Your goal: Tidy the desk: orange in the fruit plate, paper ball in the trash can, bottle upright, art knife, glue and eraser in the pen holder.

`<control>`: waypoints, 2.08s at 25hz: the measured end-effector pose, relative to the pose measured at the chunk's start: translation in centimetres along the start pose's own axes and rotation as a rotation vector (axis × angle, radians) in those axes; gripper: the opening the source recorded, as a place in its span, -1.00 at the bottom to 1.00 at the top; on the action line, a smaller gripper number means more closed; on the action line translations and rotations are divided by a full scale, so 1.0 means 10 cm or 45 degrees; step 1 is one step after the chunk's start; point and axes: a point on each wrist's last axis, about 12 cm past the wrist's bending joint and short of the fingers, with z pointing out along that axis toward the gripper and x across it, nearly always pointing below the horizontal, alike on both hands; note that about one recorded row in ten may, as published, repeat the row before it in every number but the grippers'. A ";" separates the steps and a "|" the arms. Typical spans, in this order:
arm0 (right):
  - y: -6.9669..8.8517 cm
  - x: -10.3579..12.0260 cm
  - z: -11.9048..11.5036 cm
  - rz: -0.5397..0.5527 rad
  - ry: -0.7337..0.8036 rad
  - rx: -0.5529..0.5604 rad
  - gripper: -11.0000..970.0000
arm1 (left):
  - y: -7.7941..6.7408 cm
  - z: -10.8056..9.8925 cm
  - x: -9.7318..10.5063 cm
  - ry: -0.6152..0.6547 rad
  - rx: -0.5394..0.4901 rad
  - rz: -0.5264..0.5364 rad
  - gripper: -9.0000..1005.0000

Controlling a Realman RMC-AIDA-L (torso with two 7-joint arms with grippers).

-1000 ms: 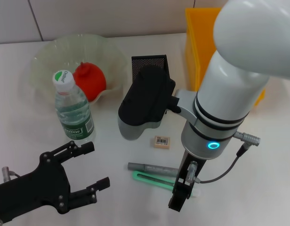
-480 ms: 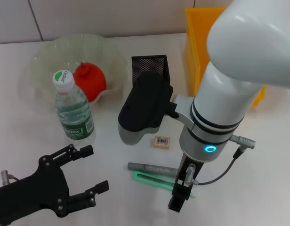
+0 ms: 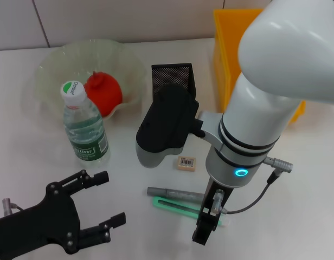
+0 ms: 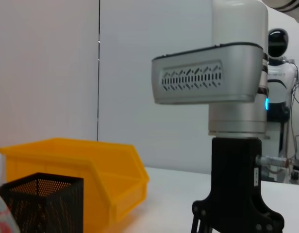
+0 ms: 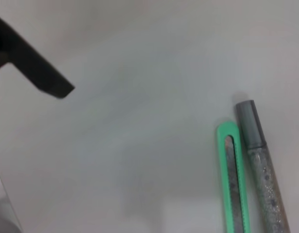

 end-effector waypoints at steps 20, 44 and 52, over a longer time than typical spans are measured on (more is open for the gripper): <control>0.00 0.02 0.05 0.011 -0.002 -0.010 0.28 | -0.01 0.00 0.01 0.005 0.005 -0.005 0.62; -0.04 0.04 0.05 -0.038 0.001 0.002 0.08 | 0.00 0.02 0.00 0.003 0.015 -0.005 0.62; -0.05 0.06 0.10 -0.035 0.001 0.000 0.06 | 0.00 0.03 0.00 0.002 0.017 -0.005 0.62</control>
